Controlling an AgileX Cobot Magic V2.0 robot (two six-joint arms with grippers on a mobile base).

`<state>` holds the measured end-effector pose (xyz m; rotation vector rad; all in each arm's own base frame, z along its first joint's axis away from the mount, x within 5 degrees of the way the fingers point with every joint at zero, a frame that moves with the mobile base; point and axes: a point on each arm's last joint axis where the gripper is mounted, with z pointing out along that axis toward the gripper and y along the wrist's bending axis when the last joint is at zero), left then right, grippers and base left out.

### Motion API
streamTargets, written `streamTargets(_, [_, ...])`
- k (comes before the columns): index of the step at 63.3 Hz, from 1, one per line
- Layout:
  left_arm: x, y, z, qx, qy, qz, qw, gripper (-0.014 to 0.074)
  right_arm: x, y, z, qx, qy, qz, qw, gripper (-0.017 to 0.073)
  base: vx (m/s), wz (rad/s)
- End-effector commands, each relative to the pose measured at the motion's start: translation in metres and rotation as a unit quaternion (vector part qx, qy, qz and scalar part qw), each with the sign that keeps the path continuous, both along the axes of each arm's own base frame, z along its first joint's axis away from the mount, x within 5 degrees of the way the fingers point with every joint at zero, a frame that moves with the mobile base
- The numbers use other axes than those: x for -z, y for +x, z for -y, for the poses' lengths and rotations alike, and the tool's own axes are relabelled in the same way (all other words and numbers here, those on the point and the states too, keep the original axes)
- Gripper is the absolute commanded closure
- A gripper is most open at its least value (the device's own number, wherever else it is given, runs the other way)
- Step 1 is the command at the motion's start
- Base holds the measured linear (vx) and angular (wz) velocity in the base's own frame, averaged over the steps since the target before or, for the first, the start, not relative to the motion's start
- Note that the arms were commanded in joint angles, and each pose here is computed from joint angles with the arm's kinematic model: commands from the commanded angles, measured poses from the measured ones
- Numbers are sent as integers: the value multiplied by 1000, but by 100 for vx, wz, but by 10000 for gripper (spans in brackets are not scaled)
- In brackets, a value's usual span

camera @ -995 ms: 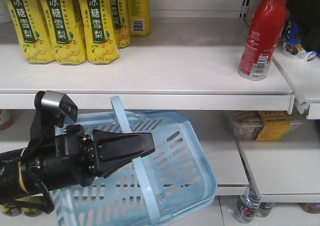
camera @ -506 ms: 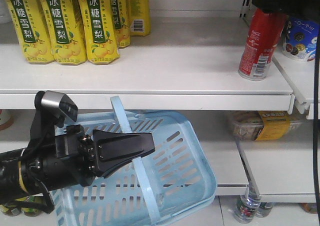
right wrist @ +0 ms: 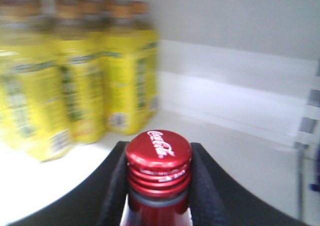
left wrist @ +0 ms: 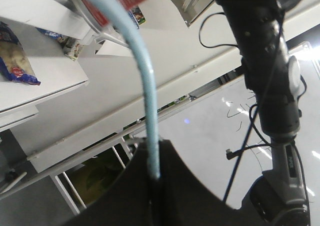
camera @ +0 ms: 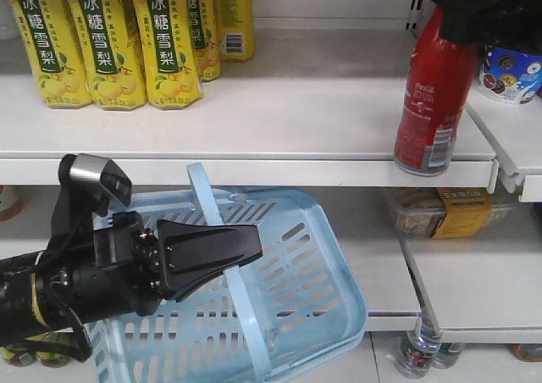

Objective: Place coke in basket with both arms
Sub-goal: 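Grasp the red Coca-Cola bottle's neck with the right gripper and lift, then carry the bottle over the basket, lower it in, open right gripper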

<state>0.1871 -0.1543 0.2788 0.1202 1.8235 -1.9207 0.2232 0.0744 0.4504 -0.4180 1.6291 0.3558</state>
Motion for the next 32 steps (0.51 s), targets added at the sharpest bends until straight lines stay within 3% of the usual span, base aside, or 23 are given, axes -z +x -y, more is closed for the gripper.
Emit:
streamTargets(1, [-32,-14,-3,61,-113,53,990,600,-29,-36,4,-21,19,43,999,565,0,0])
streamTargets(11, [-32,-14,-3,61,-113,53,990,600,-25,-58,-7,-110,35,-17,993,564,0,0])
streamTargets(22, [-32,-14,-3,61,-113,53,990,600,-8,-39,-23,-177,54,-90,979,564,0,0])
streamTargets(32, [-32,-14,-3,61,-113,53,990,600,18,-16,-58,-254,31,-134,957,563,0,0])
